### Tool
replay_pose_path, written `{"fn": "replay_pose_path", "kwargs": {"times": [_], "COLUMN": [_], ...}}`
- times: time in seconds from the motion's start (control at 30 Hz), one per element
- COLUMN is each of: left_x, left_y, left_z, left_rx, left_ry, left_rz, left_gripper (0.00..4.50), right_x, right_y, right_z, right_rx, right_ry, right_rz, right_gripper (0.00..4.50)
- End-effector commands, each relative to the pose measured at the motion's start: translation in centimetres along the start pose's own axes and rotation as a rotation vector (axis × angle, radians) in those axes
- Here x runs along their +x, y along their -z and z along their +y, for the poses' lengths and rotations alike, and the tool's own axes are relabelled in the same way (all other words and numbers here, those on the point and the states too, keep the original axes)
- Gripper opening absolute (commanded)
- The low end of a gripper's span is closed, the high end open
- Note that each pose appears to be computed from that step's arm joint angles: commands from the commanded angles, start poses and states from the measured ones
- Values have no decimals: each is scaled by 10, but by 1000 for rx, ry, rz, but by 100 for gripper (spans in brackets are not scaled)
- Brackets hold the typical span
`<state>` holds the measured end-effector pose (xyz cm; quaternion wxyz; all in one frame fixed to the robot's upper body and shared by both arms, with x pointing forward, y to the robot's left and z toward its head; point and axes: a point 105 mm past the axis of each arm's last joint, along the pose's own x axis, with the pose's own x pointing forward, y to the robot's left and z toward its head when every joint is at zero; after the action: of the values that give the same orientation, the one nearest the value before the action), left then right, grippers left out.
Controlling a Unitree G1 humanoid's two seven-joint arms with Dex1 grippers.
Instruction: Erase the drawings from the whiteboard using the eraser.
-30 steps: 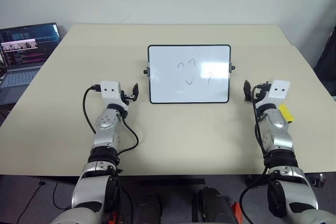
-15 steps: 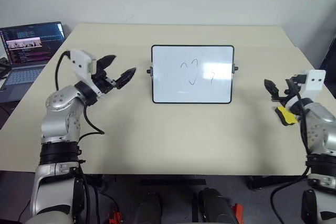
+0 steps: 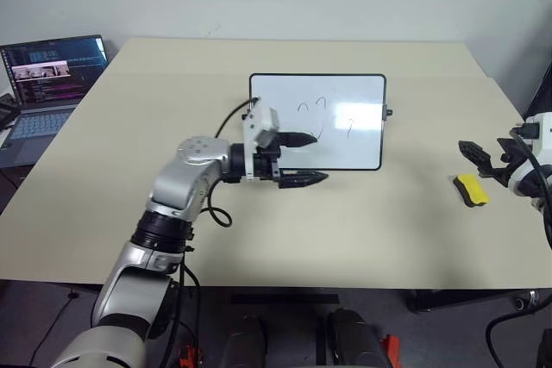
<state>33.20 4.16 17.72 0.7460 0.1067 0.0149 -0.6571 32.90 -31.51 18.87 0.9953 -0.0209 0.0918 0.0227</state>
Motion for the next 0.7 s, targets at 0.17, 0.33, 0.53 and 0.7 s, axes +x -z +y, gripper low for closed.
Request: {"fn": "replay_pose_path", "kwargs": {"times": [0.17, 0.33, 0.53, 0.7], "left_x": [24, 34, 34, 31], "left_y": [-6, -8, -3, -1], "left_z": [-3, -6, -9, -8], "left_rx": [47, 52, 55, 55], "left_ry": [58, 95, 108, 98], "left_rz": [-21, -31, -19, -14], "left_gripper": [450, 450, 450, 450], "right_x": [-18, -18, -9, 2], "right_y": [0, 26, 38, 48], "right_z": [-24, -22, -25, -33], "right_rx": [29, 37, 17, -19], "right_ry": [96, 23, -4, 25], "right_rz": [113, 284, 376, 411], "right_gripper": [446, 446, 446, 446]}}
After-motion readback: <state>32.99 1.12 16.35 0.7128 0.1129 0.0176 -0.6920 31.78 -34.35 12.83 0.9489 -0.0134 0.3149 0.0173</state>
